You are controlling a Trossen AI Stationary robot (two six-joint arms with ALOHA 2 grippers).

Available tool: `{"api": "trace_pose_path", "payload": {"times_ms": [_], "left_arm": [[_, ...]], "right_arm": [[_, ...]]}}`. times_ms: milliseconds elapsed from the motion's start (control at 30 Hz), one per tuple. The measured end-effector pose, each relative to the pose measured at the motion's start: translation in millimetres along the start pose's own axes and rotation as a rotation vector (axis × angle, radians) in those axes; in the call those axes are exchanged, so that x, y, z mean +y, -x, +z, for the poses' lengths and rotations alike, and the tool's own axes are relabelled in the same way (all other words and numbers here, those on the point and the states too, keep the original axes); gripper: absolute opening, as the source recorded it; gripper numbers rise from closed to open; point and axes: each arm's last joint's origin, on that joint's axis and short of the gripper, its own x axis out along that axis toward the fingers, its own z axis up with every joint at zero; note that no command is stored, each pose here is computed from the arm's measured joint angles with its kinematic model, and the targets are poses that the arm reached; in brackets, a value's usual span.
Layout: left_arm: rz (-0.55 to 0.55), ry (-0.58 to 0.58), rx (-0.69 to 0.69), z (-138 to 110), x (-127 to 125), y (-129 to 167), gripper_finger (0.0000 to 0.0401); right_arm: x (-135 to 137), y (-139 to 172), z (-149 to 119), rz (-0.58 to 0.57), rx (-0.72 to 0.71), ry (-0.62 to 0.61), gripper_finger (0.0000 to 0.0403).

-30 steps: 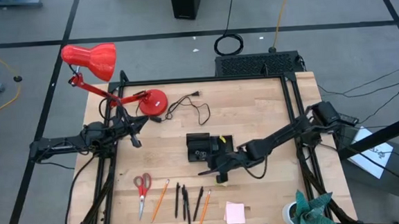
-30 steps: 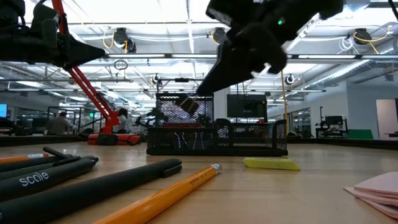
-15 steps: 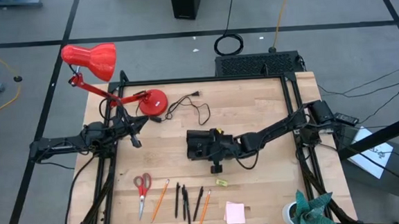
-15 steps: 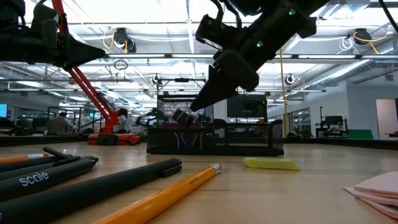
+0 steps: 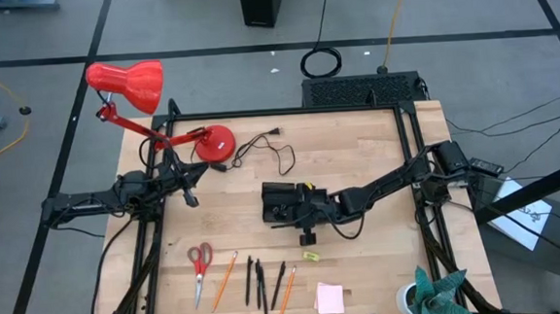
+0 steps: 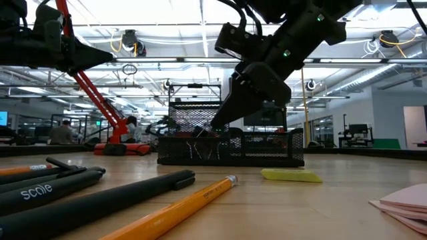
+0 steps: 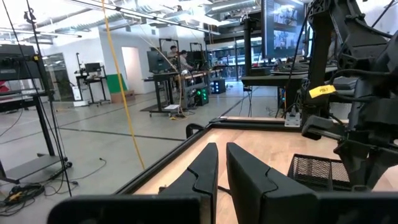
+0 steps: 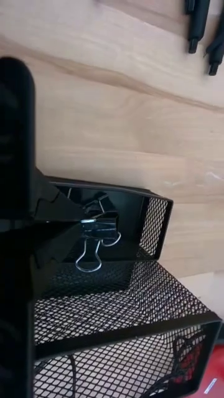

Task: Pick and place office supplies into organizer
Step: Put the black binder clip into the desk organizer, then adjust the desk organizer

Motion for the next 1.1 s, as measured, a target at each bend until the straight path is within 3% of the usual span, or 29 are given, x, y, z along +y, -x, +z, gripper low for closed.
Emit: {"api": "trace_pose_path", "payload": {"times_ms": [500,800,933,1100], "left_arm": [[0.000,0.000,0.000,0.0,0.0,0.0,0.0040],[-0.001,-0.014,0.012,-1.2,-0.1,0.0,0.0040],[-0.001,-0.015,0.015,-1.5,-0.1,0.0,0.0040],[-0.001,-0.014,0.015,-1.5,-0.1,0.0,0.0040]], "right_arm": [[0.7,3.9,2.6,-0.005,-0.016,-0.020,0.0051],[7.3,32.7,5.5,-0.148,0.009,0.036,0.0004],[3.9,32.7,3.9,-0.207,0.025,0.030,0.0007],[5.0,32.7,4.5,-0.181,0.019,0.037,0.0003]]}}
